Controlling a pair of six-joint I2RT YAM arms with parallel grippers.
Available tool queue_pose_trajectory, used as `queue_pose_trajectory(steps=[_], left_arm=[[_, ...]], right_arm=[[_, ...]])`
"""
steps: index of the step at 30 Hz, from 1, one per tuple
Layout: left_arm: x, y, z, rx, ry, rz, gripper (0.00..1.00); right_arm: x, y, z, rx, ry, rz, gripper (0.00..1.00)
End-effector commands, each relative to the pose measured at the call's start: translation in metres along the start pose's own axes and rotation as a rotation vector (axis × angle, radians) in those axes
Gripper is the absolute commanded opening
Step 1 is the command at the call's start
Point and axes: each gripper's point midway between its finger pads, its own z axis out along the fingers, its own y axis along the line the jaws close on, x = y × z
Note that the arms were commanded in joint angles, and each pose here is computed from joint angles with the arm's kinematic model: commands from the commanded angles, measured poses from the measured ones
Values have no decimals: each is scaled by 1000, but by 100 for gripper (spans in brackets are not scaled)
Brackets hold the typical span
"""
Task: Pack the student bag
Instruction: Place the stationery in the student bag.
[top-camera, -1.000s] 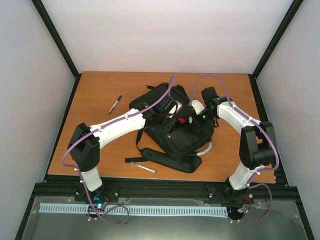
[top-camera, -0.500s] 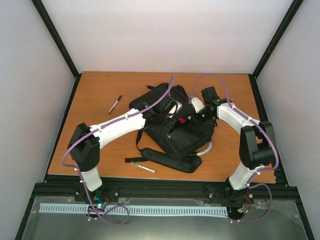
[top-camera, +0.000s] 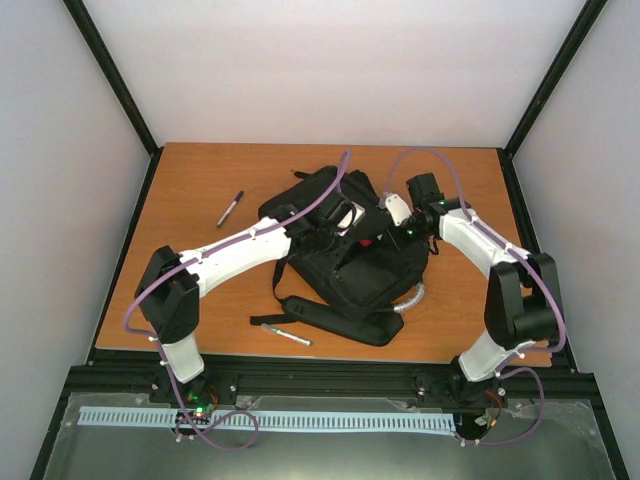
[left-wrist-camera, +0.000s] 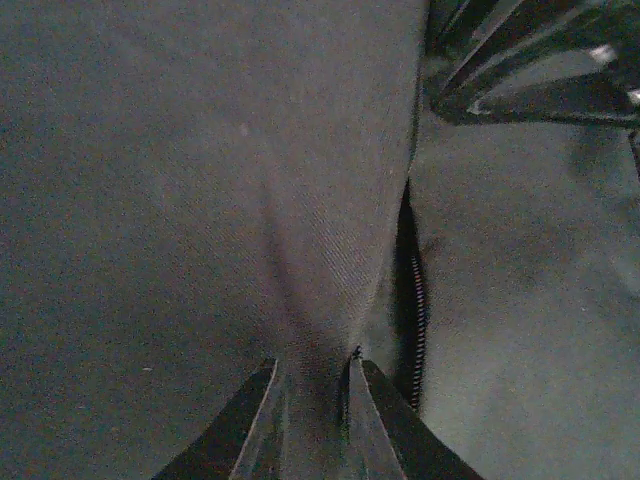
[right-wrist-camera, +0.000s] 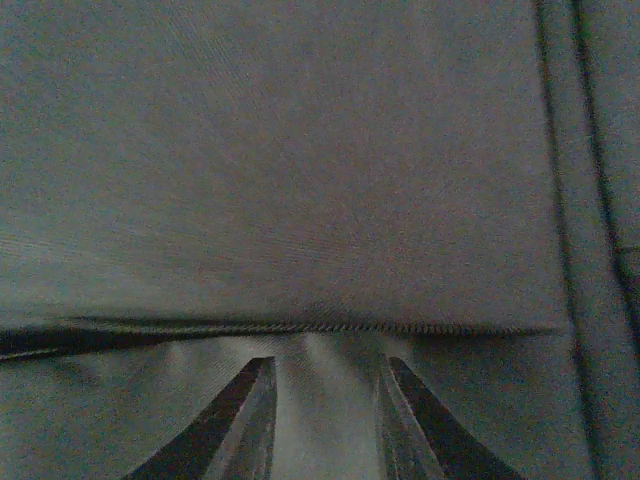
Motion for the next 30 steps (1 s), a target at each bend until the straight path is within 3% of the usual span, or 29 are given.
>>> queue_pose_trajectory(steps=[1,5,8,9,10,11,14,17,18,23,25,28,30], left_arm=[[-7,-12,-4,32,-21,-1,26],[-2,-8,1,7,14,-34,49],[-9,-2,-14,-25,-9,-63,64],[-11,1,-23,-42,-25,-74,73],[-13,6,-32,-63,-45,-93,93],[-15,12,-42,-92,-72,-116,99],[-14,31,-74,-156,-135,-199,100],[4,49,-88,-193,-93,-234,100],[12,53,-89,-199,-70,-236,100],[46,76,-96,-272,-70,-243,100],[59,75,-98,-227,-95,-257,100],[69,74,-108,-191,-143,-305,100],[78,90,-116,-267,-172,-382,100]], right_arm=[[-1,11,-41,0,-45,-76,30],[2,23,-77,14,-90,-114,40],[1,25,-112,49,-164,-112,54],[1,28,-119,52,-181,-117,59],[2,31,-123,52,-189,-117,63],[3,34,-126,48,-193,-116,66],[8,37,-129,40,-195,-96,79],[17,44,-126,28,-238,-109,98],[25,45,-121,25,-250,-111,100],[39,41,-129,104,-411,-92,100],[44,42,-136,137,-476,-99,100],[44,46,-146,136,-513,-106,100],[43,45,-146,124,-510,-104,100]])
